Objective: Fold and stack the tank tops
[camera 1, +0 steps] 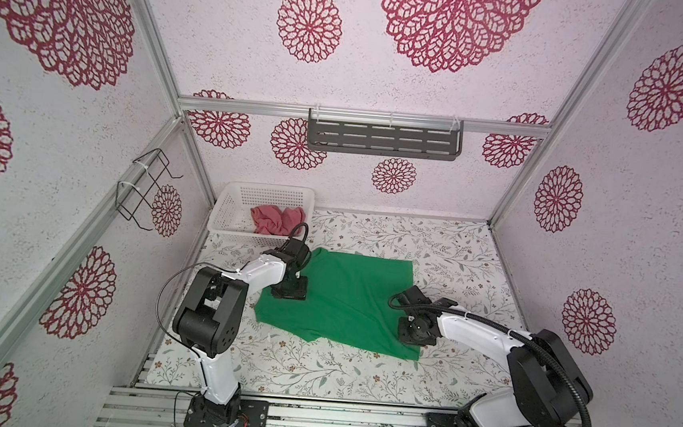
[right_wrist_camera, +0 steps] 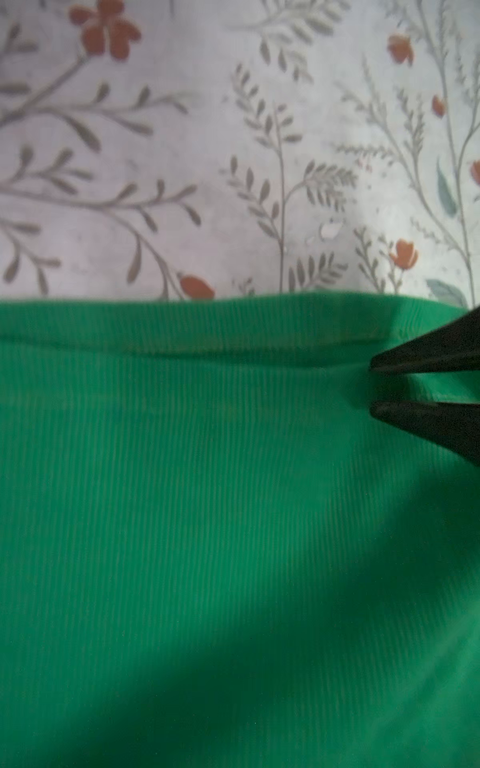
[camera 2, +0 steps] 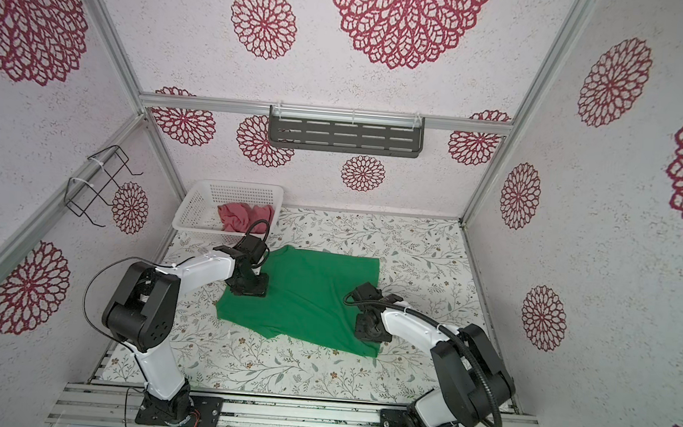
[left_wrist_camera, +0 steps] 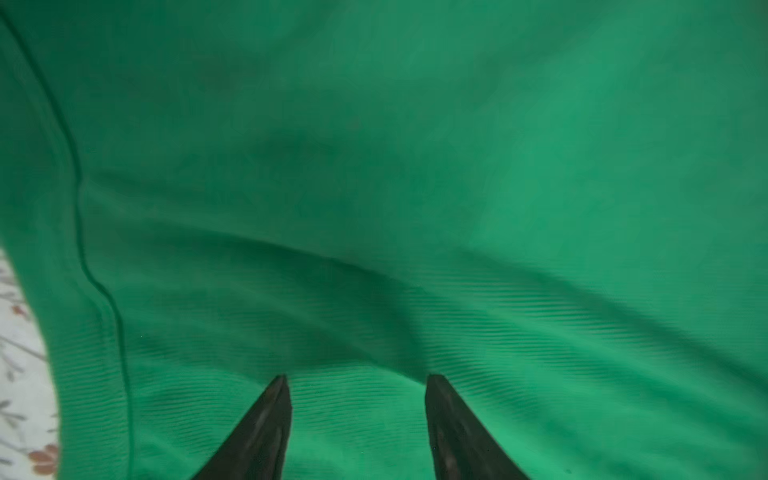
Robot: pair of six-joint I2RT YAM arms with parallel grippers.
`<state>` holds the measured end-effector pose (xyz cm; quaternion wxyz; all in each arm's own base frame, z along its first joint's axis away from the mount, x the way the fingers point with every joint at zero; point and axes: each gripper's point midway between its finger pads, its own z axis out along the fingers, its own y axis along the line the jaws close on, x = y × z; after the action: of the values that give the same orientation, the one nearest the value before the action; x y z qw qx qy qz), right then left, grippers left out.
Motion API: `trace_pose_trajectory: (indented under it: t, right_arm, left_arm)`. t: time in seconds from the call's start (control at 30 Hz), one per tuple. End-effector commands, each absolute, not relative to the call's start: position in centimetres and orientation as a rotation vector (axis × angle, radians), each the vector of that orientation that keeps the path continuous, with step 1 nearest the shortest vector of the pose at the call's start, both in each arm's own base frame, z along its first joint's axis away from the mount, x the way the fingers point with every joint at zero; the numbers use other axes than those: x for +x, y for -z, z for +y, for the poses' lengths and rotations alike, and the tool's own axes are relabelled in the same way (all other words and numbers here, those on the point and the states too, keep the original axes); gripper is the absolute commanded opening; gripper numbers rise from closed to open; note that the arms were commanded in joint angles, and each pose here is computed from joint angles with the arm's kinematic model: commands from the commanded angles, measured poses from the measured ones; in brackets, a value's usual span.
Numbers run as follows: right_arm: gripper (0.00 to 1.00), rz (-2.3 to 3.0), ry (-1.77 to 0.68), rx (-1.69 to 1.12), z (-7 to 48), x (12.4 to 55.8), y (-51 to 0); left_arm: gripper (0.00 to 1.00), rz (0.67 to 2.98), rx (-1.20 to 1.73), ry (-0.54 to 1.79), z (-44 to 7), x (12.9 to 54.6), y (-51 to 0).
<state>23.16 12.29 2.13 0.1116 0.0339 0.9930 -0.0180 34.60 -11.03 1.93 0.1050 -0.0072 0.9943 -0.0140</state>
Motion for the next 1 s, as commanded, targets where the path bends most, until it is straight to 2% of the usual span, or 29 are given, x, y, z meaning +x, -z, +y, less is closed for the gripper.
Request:
trace_pose_trajectory:
  t: [0.0, 0.17, 0.23, 0.33, 0.5, 0.7, 0.83, 0.97]
  right_arm:
    - [0.18, 2.865, 0.261, 0.193, 8.0, 23.4, -2.8]
    - [0.22, 2.791, 0.207, 0.26, 6.4, 24.3, -5.5]
    - [0.27, 2.768, 0.053, 0.215, 8.3, 24.9, -7.3]
    - [0.28, 2.756, -0.159, 0.142, 11.8, 24.8, -9.1]
    - [0.27, 2.823, -0.326, -0.004, 17.2, 23.2, -8.1]
    - [0.3, 2.93, -0.193, 0.002, 16.4, 21.6, -4.4]
    - [0.29, 2.938, 0.098, 0.077, 11.9, 20.7, -3.2]
    - [0.29, 2.918, 0.216, 0.213, 7.6, 20.3, -2.4]
  left_arm:
    - [0.56, 2.918, -0.104, 0.033, -9.3, 35.2, -1.8]
    - [0.55, 2.898, -0.121, 0.003, -7.8, 36.4, -2.7]
    - [0.55, 2.883, -0.099, 0.024, -8.5, 37.0, -3.8]
    - [0.55, 2.855, -0.047, 0.038, -10.1, 37.3, -5.6]
    - [0.54, 2.827, 0.049, 0.161, -15.6, 36.4, -7.4]
    - [0.53, 2.885, 0.112, 0.284, -20.1, 33.6, -4.9]
    - [0.53, 2.965, 0.128, 0.24, -19.3, 31.0, -2.5]
    - [0.54, 3.019, 0.146, 0.138, -17.0, 29.7, -1.3]
